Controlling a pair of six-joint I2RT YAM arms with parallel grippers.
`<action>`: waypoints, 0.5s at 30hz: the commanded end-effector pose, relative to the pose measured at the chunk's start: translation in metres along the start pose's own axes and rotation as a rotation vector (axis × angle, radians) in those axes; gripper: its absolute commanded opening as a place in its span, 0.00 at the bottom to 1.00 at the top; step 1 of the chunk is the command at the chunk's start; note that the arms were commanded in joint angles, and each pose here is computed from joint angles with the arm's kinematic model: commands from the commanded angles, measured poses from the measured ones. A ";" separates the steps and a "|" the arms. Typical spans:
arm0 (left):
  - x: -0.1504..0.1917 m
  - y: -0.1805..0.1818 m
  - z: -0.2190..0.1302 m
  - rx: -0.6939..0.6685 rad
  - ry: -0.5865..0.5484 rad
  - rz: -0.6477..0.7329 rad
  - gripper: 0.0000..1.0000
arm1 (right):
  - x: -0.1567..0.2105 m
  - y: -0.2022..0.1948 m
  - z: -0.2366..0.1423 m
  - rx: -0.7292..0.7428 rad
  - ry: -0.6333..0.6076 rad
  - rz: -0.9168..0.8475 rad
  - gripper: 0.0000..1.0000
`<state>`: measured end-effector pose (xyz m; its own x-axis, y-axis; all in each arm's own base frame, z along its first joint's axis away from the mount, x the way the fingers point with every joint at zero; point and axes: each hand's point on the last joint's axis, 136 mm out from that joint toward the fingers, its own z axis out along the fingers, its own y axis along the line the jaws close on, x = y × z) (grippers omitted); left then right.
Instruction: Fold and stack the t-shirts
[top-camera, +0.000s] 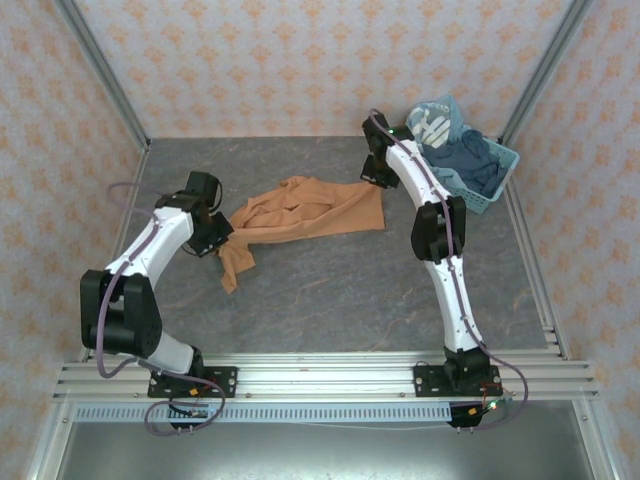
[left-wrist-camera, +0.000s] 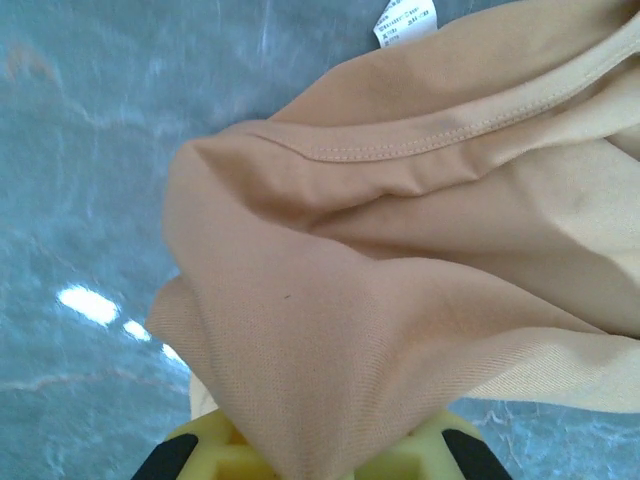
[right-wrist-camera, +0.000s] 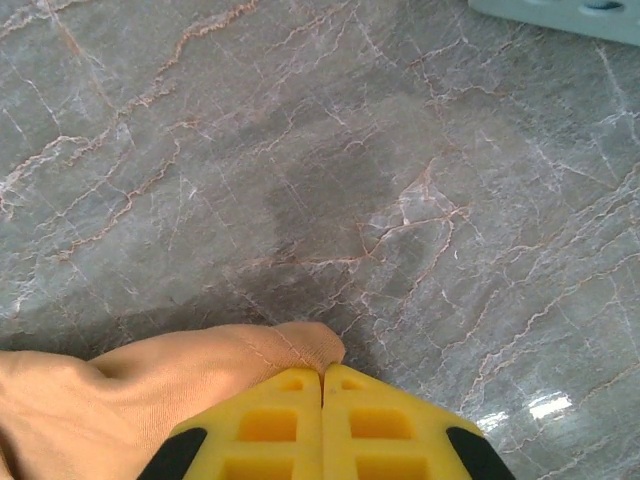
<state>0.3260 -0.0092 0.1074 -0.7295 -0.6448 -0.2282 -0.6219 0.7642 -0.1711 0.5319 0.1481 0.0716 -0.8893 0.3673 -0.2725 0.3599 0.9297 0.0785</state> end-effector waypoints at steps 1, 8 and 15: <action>-0.025 0.020 0.000 -0.128 -0.039 0.087 0.00 | 0.002 -0.007 -0.015 0.001 0.005 0.015 0.00; -0.080 0.021 0.019 -0.247 -0.042 0.154 0.38 | 0.003 -0.005 -0.013 -0.022 0.025 0.008 0.05; -0.062 0.030 -0.020 -0.251 -0.125 0.201 0.66 | 0.014 -0.025 -0.044 0.020 0.014 -0.004 0.50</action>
<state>0.3772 0.0540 0.1095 -0.7939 -0.5176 -0.3191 -0.5651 0.8218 0.0728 0.5106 0.1443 0.0576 -0.9111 0.3600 -0.2006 0.3564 0.9327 0.0552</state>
